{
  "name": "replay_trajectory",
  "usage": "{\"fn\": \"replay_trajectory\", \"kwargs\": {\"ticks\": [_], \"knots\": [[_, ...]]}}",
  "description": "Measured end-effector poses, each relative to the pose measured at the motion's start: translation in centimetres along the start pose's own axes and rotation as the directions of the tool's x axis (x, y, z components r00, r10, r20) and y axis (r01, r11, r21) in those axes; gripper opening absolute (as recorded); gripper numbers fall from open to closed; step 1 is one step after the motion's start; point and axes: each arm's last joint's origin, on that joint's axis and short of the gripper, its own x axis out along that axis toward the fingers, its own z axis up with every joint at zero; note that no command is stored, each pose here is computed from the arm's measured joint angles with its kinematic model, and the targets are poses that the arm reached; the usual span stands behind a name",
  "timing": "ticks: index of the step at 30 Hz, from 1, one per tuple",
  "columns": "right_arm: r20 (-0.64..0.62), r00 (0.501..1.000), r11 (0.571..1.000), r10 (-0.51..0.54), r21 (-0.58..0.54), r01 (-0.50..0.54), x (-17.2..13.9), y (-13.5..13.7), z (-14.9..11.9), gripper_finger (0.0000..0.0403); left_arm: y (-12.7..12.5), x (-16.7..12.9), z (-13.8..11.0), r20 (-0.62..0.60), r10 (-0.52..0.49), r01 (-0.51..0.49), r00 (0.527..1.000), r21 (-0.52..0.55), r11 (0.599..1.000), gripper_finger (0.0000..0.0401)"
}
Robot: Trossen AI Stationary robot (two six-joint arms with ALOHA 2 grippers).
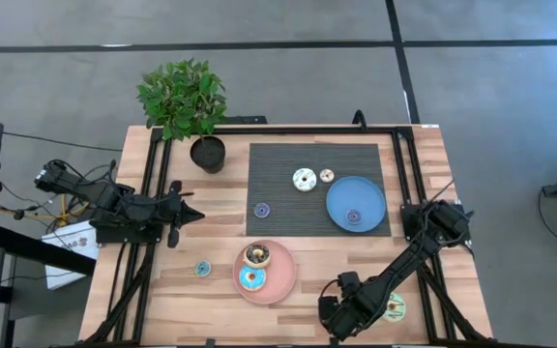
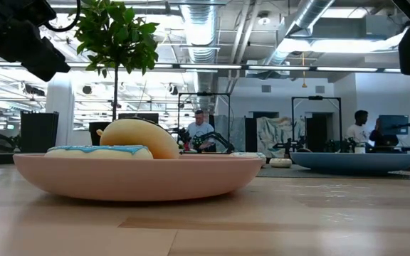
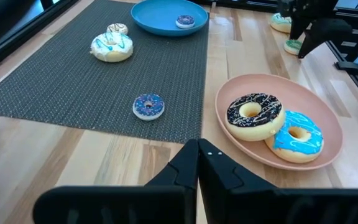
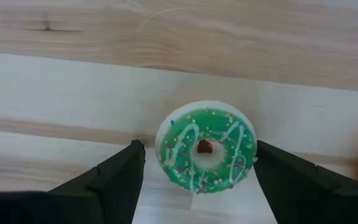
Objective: Pick & Place donuts
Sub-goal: Put the small green donut onto the blue plate
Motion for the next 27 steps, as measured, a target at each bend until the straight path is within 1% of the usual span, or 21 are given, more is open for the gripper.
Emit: {"fn": "replay_trajectory", "kwargs": {"ticks": [5,8,16,27], "knots": [[0.003,1.000,1.000,-0.005,0.001,0.005,0.00,-0.04,0.04,0.0276,0.00,0.00,0.00,0.000,0.000,0.000,1.000,0.011,1.000,0.0000],[0.003,1.000,1.000,-0.005,0.001,0.005,0.00,-0.02,0.06,0.0266,0.00,0.00,0.00,0.000,0.000,0.000,1.000,0.028,1.000,0.0000],[-0.002,1.000,1.000,0.002,0.001,-0.002,-0.02,0.04,0.02,0.0241,0.00,-0.01,0.01,0.000,0.000,0.000,1.000,0.029,1.000,0.0000],[-0.010,1.000,1.000,0.018,0.013,-0.018,-0.07,0.56,0.49,0.0240,0.00,-0.01,0.01,0.000,0.000,0.000,1.000,0.029,1.000,0.0000]]}}
